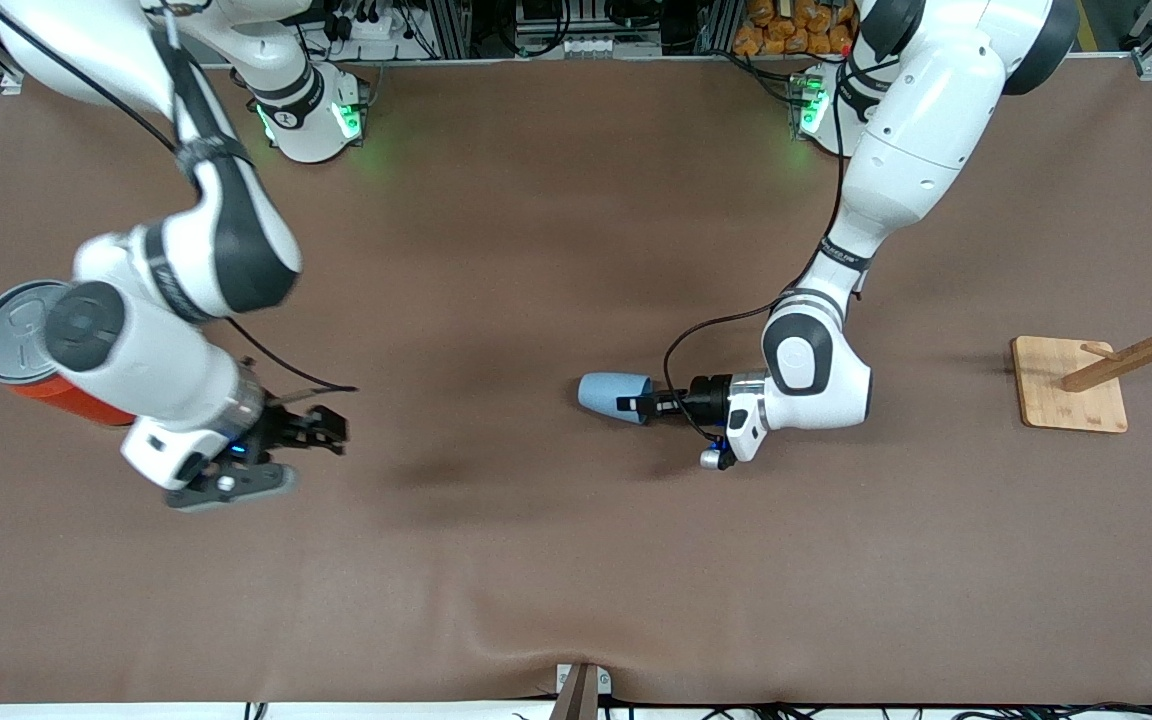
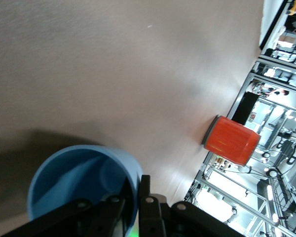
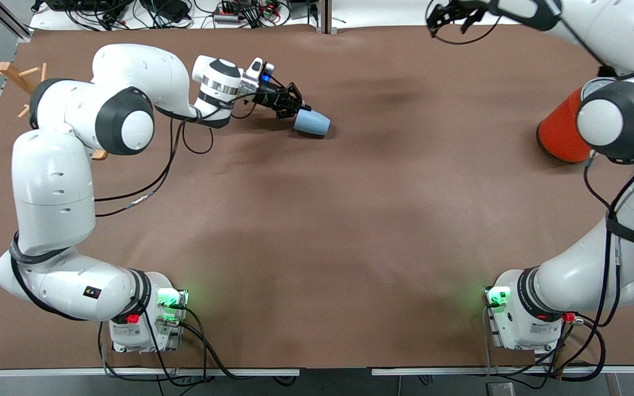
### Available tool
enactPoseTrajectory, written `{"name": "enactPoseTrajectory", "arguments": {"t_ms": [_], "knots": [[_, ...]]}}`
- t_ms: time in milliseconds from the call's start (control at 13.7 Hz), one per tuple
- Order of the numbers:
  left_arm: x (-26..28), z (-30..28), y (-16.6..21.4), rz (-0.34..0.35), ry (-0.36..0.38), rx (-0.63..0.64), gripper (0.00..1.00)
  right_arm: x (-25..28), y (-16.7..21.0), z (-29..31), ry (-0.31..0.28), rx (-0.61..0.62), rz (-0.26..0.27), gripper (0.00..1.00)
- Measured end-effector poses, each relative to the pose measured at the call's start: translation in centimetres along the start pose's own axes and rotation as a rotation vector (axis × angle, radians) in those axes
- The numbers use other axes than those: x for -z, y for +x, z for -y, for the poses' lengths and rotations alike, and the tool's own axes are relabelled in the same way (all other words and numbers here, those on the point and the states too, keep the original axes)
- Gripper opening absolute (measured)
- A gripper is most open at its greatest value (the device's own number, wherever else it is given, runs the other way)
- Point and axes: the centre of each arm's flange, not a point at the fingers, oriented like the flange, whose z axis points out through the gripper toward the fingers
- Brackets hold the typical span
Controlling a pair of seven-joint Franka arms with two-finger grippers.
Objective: Flip cup
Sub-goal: 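Open the right gripper and withdraw it while the left gripper holds cup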
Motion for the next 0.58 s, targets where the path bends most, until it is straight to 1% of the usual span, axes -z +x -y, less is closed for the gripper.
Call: {"name": "enactPoseTrajectory", "arguments": {"t_ms": [73, 219, 291, 364, 437, 510, 583], "knots": [[0.6, -0.4, 0.2, -0.01, -0.004, 0.001, 0.07, 1.8, -0.7, -1.3, -0.007, -0.006, 0.013, 1.0], [2.8, -2.2, 0.9, -0.043, -0.024, 0.039, 0.06, 5.4, -2.1, -2.8, -0.021, 0.005, 0.002, 1.0], [4.7, -3.7, 1.2, -0.068, -0.042, 0.066, 0.06, 7.1, -3.0, -3.7, -0.032, 0.005, -0.007, 1.0], [7.1, -5.5, 1.5, -0.094, -0.054, 0.086, 0.06, 8.6, -4.1, -4.8, -0.044, 0.011, -0.003, 1.0], [9.7, -7.2, 1.6, -0.118, -0.04, 0.097, 0.06, 10.1, -5.3, -6.3, -0.054, 0.017, 0.012, 1.0], [12.6, -8.5, 1.6, -0.141, -0.006, 0.107, 0.06, 11.5, -6.5, -8.1, -0.059, 0.014, 0.031, 1.0], [15.6, -9.4, 1.7, -0.165, 0.044, 0.116, 0.06, 12.8, -7.7, -10.1, -0.049, -0.003, 0.046, 1.0]]}}
